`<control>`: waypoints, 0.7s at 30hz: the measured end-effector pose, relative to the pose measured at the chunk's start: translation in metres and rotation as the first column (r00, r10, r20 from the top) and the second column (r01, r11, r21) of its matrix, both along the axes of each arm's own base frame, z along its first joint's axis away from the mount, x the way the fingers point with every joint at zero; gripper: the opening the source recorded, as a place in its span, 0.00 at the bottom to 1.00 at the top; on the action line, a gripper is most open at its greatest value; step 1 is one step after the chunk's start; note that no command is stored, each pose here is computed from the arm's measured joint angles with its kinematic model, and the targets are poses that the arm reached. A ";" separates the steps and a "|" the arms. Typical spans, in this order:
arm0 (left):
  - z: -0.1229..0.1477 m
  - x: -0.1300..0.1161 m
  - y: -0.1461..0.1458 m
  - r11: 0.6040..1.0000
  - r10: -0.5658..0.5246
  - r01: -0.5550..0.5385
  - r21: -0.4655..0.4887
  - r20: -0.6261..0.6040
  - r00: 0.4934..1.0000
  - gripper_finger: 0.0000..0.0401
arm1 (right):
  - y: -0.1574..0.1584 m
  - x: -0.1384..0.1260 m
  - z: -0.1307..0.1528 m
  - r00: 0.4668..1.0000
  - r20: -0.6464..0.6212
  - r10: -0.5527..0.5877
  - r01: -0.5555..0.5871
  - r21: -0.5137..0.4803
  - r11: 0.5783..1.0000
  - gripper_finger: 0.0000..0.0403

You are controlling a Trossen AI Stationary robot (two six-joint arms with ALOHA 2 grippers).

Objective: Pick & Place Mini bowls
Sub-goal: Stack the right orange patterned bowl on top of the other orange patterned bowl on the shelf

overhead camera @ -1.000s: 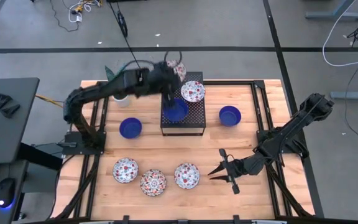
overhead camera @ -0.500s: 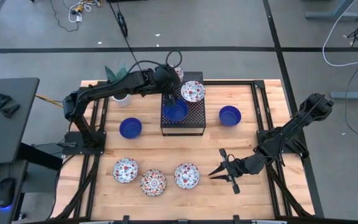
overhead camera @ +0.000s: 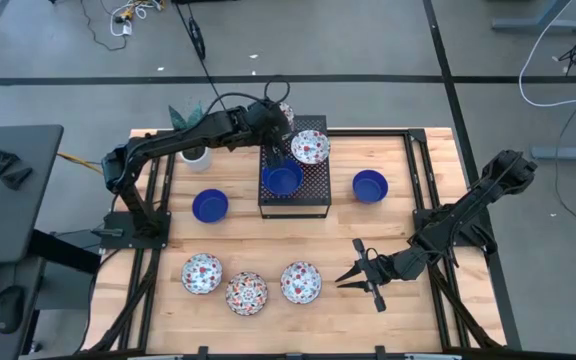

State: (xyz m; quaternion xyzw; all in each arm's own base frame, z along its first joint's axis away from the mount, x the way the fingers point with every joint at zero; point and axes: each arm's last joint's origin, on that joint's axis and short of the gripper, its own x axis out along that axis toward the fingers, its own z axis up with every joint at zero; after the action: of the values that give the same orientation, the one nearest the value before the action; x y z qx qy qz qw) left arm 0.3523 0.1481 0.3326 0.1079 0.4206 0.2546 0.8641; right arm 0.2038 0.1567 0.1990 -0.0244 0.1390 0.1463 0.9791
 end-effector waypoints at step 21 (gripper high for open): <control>-0.010 0.003 0.011 0.999 0.033 -0.034 -0.036 -0.006 0.999 0.03 | 0.000 0.000 0.000 1.000 -0.001 0.000 0.000 0.000 1.000 0.14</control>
State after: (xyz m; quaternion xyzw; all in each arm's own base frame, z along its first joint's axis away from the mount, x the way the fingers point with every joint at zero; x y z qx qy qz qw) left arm 0.3549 0.1586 0.3221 0.0860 0.4293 0.2611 0.8603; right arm 0.2038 0.1566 0.1988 -0.0244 0.1396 0.1462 0.9790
